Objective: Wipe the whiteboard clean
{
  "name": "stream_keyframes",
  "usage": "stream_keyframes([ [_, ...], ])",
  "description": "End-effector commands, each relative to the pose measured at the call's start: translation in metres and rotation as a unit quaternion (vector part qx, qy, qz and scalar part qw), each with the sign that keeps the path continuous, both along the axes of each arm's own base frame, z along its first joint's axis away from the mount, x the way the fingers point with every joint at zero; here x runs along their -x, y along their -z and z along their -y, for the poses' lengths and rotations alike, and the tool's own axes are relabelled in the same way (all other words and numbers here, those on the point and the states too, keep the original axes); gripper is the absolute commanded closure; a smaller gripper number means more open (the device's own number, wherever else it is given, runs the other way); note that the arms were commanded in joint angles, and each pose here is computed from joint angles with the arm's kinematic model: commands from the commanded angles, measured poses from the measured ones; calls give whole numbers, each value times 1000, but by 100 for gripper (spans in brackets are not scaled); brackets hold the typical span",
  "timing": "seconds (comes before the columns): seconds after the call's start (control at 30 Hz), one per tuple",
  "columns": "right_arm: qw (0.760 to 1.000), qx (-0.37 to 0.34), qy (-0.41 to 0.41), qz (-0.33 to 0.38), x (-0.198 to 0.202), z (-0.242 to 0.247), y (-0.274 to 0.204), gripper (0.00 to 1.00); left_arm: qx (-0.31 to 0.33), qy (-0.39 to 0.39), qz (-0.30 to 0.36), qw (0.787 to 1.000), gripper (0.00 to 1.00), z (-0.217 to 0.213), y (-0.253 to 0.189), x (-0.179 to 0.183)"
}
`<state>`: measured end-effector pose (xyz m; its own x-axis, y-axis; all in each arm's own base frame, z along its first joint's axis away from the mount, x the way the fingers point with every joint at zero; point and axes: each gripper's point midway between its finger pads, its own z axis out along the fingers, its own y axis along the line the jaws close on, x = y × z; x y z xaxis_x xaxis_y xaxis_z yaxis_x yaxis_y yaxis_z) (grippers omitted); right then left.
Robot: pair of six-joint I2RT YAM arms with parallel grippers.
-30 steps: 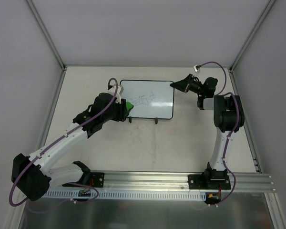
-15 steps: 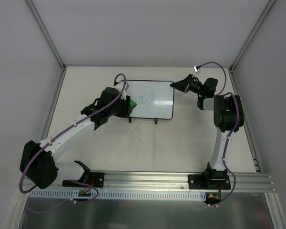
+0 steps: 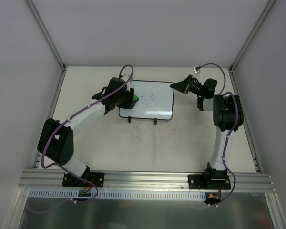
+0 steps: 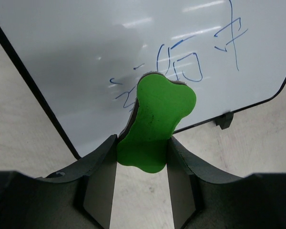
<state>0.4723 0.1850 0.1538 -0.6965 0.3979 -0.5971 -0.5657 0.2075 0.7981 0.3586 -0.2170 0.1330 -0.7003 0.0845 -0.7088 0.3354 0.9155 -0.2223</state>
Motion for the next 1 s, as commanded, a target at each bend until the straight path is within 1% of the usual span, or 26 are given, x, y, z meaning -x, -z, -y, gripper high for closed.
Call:
stream_keyframes([
  [0.0, 998, 0, -1, 68, 3, 2, -17, 100, -6, 4, 12, 1000, 100, 6, -14, -18],
  [0.03, 998, 0, -1, 67, 2, 2, -16, 100, -8, 1, 16, 1000, 100, 8, -21, -25],
  [0.1, 998, 0, -1, 70, 3, 2, -17, 100, -32, -4, -7, 999, 100, 4, -10, -27],
  [0.13, 998, 0, -2, 70, 3, 2, -17, 100, -31, -3, -4, 1000, 100, 6, -15, -31],
  [0.33, 997, 0, -3, 74, 4, 2, -18, 100, -88, -21, -22, 996, 100, -6, -1, -44],
  [0.7, 997, 0, -4, 76, 6, 2, -19, 100, -144, -42, -33, 988, 100, -23, 22, -44],
  [0.87, 997, 1, -4, 77, 6, 2, -19, 100, -152, -30, -46, 987, 100, -23, 32, -37],
  [0.97, 997, 1, -4, 77, 6, 2, -19, 100, -170, -18, -60, 983, 100, -24, 40, -29],
])
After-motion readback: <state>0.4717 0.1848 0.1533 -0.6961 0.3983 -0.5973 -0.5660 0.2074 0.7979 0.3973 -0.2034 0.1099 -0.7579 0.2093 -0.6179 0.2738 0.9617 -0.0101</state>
